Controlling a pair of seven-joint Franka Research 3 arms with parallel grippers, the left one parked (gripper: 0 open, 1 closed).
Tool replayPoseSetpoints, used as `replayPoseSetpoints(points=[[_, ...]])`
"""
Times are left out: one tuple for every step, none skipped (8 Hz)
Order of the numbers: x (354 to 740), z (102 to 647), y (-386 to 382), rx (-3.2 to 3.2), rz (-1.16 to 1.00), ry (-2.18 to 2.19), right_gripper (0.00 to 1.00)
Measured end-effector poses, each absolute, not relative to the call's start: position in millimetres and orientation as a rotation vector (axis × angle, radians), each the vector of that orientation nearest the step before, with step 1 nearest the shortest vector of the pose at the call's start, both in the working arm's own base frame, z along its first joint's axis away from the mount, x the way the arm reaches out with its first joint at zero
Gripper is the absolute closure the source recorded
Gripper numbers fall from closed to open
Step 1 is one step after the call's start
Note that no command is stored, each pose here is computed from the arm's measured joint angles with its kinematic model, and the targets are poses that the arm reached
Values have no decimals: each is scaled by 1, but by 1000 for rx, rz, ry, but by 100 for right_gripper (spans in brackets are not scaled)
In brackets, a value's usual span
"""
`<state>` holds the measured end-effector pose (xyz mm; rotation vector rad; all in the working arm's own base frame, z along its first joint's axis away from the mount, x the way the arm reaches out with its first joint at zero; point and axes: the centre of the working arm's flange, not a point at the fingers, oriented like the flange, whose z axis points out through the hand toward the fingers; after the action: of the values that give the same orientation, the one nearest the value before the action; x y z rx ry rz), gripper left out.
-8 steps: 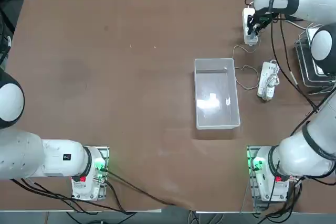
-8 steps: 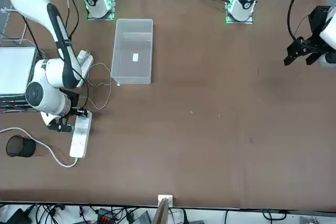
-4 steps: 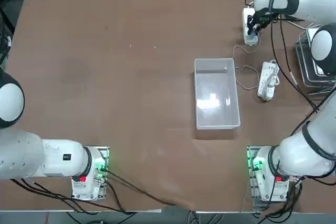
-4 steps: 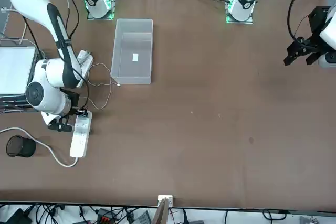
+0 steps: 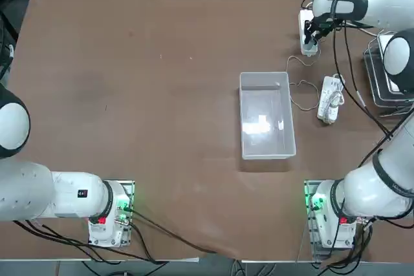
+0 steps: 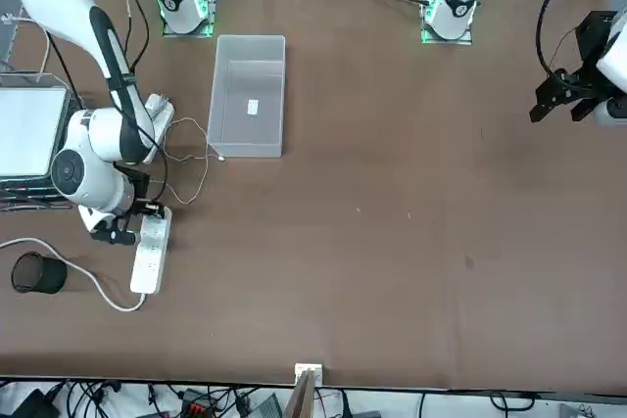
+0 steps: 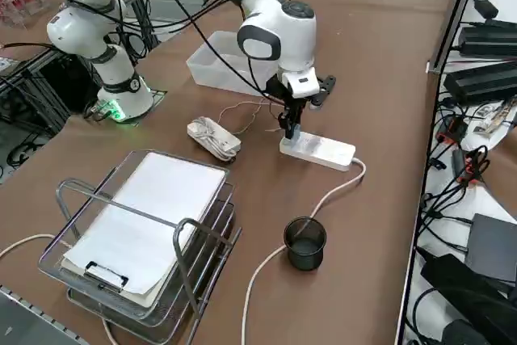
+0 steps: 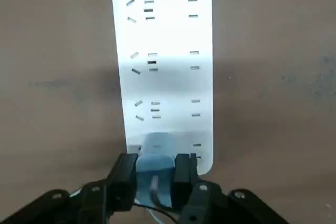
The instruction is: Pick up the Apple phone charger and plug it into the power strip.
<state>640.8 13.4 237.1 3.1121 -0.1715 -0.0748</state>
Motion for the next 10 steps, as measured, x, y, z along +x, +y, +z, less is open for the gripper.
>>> replayPoseSetpoints(points=[[641,237,13,3113,-70,-171,64],[640,237,13,3113,-66,-171,64],[640,237,13,3113,-64,-171,64],[640,237,13,3113,-64,-171,64],[640,237,13,3113,-63,-171,64],[640,237,13,3113,-63,-171,64],[641,237,13,3113,-66,-172,62],[642,234,13,3113,-73,-172,48],[644,235,13,3112,-80,-174,31],[648,241,12,3111,-78,-176,14]])
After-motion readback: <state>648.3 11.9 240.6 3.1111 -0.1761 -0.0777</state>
